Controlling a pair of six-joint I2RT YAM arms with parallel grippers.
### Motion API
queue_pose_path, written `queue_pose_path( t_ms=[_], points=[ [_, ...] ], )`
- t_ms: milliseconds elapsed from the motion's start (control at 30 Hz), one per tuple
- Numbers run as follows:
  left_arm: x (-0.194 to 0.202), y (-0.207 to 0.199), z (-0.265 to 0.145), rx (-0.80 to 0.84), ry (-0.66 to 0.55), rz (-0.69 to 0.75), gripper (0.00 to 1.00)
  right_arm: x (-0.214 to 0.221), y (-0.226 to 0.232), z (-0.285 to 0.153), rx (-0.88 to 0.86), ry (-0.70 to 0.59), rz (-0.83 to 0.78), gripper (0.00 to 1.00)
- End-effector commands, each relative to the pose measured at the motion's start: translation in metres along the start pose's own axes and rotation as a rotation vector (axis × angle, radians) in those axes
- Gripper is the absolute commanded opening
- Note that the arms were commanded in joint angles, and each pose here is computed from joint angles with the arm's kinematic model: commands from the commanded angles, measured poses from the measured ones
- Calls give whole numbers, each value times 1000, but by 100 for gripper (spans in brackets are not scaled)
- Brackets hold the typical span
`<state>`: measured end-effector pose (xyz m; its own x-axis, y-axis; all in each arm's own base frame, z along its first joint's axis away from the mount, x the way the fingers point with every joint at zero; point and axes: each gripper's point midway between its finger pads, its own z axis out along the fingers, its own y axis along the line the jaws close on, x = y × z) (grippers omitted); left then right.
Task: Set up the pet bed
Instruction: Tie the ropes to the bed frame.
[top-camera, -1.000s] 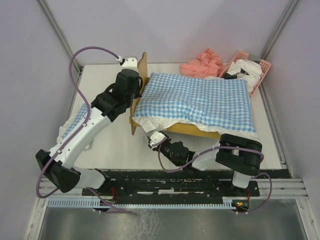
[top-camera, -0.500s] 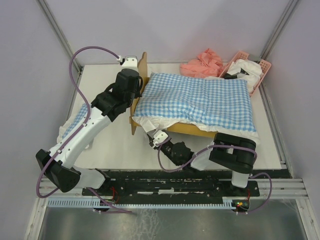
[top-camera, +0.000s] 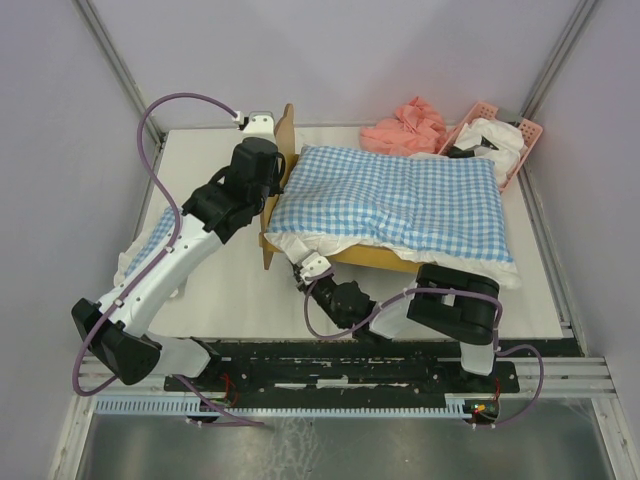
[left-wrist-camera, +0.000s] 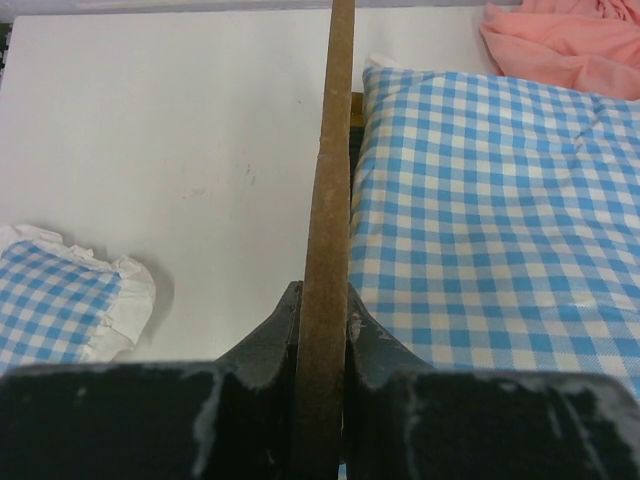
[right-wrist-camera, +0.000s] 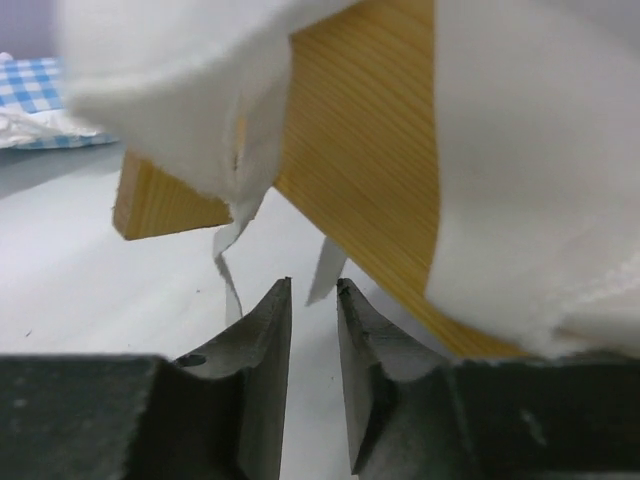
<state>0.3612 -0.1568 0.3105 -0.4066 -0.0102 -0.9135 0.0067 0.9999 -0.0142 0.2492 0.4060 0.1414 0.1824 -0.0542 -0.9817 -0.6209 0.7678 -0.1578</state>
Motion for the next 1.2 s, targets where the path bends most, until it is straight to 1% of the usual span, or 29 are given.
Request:
queue_pose_path(
  t_ms=[0,33,100,133,300,533,667,767,800,833,867,967,1067,1100,1167],
  points=[
    [-29,17,3,-115,-127,-291,3,-29,-38,17,202,-87,104,25],
    [-29,16,3,-114,-126,-293,3,-27,-40,16,221,-80,101,20],
    [-30,16,3,-113,-129,-296,3,-22,-43,14,236,-67,88,6],
    [-30,17,3,-114,-131,-298,3,-21,-42,14,229,-63,82,2],
    [-32,20,1,-126,-146,-305,3,-14,-30,5,127,-52,57,2],
    [-29,20,4,-129,-152,-316,3,14,-16,-10,16,12,7,2],
    [-29,19,5,-127,-149,-320,3,24,-15,-14,1,30,-6,2],
    [-27,17,6,-121,-145,-323,3,20,-16,-14,7,15,-2,2],
    [-27,17,6,-120,-144,-323,3,19,-18,-13,20,12,6,6],
    [-27,17,6,-119,-143,-325,3,17,-20,-12,37,9,13,15],
    [-27,16,6,-117,-140,-326,3,16,-22,-10,48,5,12,21],
    [-28,15,4,-106,-130,-338,3,10,-24,-2,76,-7,-10,32],
    [-29,17,0,-110,-126,-357,3,-1,-19,6,64,-37,-8,42],
    [-30,18,-2,-114,-125,-366,3,-4,-18,8,61,-46,1,45],
    [-30,20,-5,-124,-117,-373,3,-5,-18,9,72,-49,19,48]
  ],
)
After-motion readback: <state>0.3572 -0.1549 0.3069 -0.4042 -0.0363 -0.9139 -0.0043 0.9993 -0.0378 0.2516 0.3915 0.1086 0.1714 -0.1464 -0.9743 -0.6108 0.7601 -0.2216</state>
